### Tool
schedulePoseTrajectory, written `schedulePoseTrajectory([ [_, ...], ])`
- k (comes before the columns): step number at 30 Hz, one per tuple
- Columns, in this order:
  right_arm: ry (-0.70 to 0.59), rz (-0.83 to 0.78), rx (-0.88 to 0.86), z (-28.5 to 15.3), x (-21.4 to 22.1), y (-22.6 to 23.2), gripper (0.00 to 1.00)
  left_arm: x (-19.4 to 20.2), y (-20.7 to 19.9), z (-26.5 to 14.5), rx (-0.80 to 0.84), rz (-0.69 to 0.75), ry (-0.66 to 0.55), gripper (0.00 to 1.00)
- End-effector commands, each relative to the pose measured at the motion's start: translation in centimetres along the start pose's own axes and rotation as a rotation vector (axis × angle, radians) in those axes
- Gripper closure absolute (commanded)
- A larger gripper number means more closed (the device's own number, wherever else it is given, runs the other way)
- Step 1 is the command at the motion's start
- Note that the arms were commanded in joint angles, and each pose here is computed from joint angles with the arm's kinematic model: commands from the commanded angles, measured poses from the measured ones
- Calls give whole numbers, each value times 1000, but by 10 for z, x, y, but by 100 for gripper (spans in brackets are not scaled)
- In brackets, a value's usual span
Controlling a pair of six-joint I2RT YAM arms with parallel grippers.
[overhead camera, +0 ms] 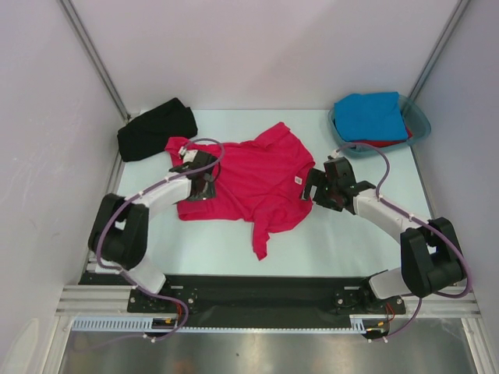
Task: Fold and stack the t-shirts
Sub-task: Flatten the tshirt out
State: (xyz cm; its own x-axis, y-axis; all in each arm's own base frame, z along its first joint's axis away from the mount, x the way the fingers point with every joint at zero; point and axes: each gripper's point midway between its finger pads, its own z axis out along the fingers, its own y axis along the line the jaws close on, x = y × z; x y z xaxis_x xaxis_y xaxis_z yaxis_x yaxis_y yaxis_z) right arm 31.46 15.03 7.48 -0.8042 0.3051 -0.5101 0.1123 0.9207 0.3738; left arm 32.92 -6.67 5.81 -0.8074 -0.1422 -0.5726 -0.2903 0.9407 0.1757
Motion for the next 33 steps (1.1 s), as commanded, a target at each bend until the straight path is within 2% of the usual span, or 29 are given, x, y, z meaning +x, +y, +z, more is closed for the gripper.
schedulePoseTrajectory([
  [1, -35, -8, -30, -6, -11, 10, 4, -5, 4, 2, -119, 74, -10, 0],
  [3, -35, -14, -26, -6, -11, 9, 4, -1, 3, 8, -151, 104, 3, 0],
  [11, -36, -21, -22, -6, -9, 7, 4, 5, -18, 15, -86, 111, 12, 3],
  [14, -34, -26, -20, -5, -9, 6, 4, 7, -22, 16, -61, 103, 15, 11],
  [17, -31, -28, -17, -4, -9, 6, 4, 10, -23, 17, -53, 100, 18, 27],
  [18, -29, -27, -17, -4, -8, 6, 4, 12, -23, 18, -53, 99, 21, 37],
  [19, -30, -29, -18, -4, -8, 6, 4, 11, -22, 18, -55, 95, 19, 41],
  [21, -30, -29, -18, -4, -8, 6, 4, 14, -23, 19, -49, 97, 21, 56],
  [23, -29, -28, -16, -4, -8, 5, 4, 15, -25, 19, -41, 93, 24, 74],
  [24, -29, -28, -16, -4, -8, 6, 4, 15, -26, 20, -39, 91, 27, 95],
  [25, -29, -29, -14, -4, -8, 5, 4, 16, -26, 20, -39, 89, 30, 100],
  [33, -29, -36, -11, -6, -8, 5, 4, 17, -25, 18, -24, 72, 21, 100],
])
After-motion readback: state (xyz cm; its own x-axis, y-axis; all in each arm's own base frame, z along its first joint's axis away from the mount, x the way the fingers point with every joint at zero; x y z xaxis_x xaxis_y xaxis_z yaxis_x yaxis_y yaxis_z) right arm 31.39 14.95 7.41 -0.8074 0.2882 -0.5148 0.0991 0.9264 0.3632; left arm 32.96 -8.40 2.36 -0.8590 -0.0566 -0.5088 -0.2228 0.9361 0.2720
